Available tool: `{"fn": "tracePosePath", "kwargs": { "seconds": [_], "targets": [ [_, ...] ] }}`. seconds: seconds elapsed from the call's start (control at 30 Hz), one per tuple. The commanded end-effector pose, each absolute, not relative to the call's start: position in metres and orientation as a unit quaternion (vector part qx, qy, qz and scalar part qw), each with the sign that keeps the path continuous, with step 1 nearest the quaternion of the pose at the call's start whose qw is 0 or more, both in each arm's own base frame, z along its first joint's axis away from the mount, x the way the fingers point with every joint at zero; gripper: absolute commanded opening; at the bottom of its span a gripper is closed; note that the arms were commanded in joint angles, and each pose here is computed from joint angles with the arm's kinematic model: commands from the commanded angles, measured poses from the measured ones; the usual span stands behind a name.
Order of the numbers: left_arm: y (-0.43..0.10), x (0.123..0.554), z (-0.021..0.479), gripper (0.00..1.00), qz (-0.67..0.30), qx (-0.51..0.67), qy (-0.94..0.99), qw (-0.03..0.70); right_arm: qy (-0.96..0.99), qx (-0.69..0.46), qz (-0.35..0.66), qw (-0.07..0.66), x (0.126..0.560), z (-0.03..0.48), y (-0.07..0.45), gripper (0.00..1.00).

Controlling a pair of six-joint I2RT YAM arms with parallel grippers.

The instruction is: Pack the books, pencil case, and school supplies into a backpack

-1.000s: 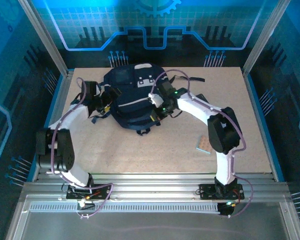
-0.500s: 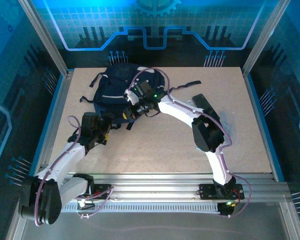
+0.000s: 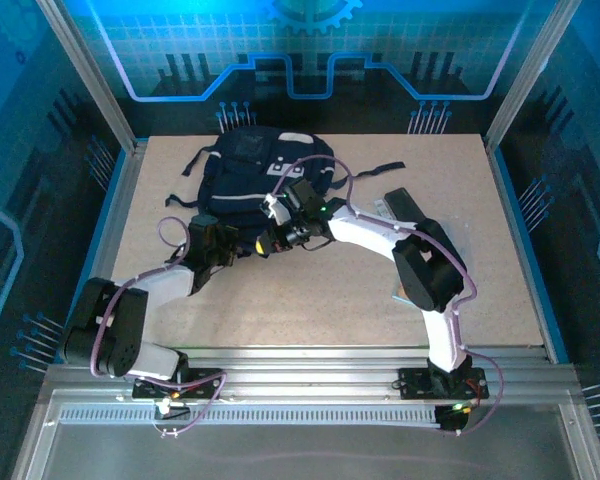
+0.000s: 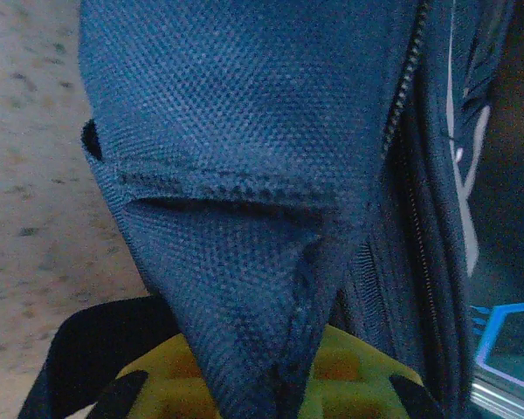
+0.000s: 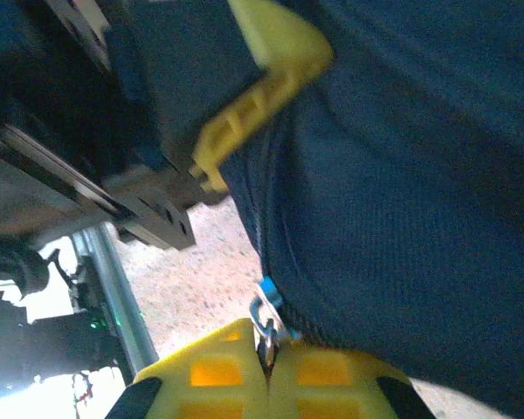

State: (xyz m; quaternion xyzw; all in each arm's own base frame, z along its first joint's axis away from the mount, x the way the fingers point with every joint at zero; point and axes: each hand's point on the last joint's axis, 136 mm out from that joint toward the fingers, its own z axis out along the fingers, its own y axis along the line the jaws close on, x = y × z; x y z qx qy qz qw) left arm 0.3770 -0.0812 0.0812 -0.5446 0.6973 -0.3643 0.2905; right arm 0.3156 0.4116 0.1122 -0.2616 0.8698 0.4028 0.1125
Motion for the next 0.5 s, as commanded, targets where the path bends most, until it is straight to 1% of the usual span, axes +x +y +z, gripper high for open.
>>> {"fn": "tracePosePath", "kwargs": {
  "seconds": [0.0, 0.07, 0.17, 0.3, 0.4, 0.47],
  "targets": [
    [-0.073, 0.398, 0.115, 0.0, -0.415, -0.53, 0.659, 0.335, 0.858, -0.329, 0.384, 0.095, 0.289, 0.133, 0.382, 0.0],
    [-0.069, 0.393, 0.119, 0.0, -0.412, -0.523, 0.669, 0.331, 0.876, -0.333, 0.34, 0.08, 0.296, 0.111, 0.35, 0.0],
    [-0.07, 0.382, 0.128, 0.0, -0.406, -0.503, 0.693, 0.318, 0.899, -0.336, 0.272, 0.076, 0.314, 0.086, 0.31, 0.0],
    [-0.07, 0.368, 0.141, 0.0, -0.403, -0.488, 0.709, 0.31, 0.912, -0.364, 0.169, 0.089, 0.343, 0.065, 0.276, 0.0],
    [-0.066, 0.359, 0.15, 0.0, -0.395, -0.483, 0.717, 0.311, 0.923, -0.359, 0.093, 0.106, 0.376, 0.053, 0.248, 0.0],
    [-0.065, 0.353, 0.155, 0.0, -0.391, -0.476, 0.724, 0.309, 0.931, -0.336, 0.045, 0.134, 0.409, 0.051, 0.226, 0.0]
  ]
}}
